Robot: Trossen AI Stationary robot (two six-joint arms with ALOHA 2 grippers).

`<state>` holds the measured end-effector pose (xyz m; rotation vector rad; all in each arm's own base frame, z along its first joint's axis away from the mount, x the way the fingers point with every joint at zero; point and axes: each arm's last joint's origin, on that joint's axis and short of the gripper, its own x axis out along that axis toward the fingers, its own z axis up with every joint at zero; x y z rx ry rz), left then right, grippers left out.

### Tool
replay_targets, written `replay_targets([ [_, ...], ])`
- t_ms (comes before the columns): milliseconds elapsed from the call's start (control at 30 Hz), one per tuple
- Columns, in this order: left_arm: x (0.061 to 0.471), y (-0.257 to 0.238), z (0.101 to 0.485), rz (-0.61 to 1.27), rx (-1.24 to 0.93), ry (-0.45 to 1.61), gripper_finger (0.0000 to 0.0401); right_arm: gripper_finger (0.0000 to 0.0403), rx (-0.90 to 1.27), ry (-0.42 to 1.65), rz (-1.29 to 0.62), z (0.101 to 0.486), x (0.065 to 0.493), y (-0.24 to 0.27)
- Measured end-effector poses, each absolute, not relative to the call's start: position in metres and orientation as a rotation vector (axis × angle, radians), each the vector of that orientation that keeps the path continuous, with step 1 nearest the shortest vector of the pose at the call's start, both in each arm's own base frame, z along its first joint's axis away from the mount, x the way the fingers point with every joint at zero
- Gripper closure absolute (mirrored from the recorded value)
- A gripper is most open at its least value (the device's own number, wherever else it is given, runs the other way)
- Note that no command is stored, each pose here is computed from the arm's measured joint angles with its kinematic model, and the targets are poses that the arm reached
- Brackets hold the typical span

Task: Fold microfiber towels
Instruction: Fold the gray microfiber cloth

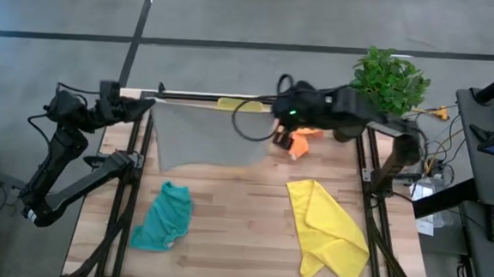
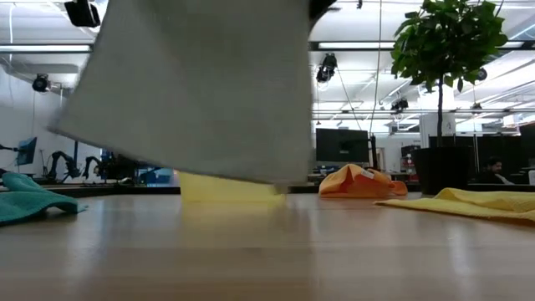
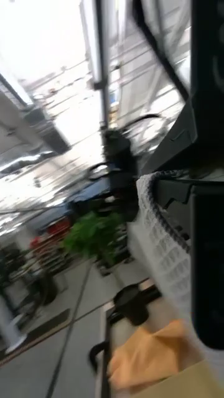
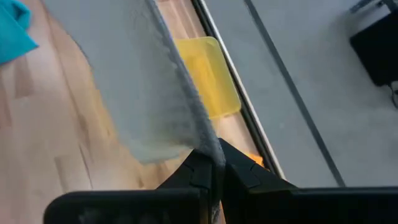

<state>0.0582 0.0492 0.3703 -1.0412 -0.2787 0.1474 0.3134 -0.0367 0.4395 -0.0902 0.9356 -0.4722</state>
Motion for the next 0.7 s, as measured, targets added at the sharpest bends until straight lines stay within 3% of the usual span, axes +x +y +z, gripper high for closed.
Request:
replay_targets([
  [267, 0.059, 0.048, 0.370, 0.105, -1.047, -0.238, 0.0401, 0.0395, -0.031, 0.929, -0.497, 0.453, 0.286, -0.028],
  [700, 0.088, 0.088, 0.374, 0.105, -1.018, -0.244, 0.0401, 0.0395, -0.300, 0.957, -0.813, 0.455, 0.283, -0.051],
])
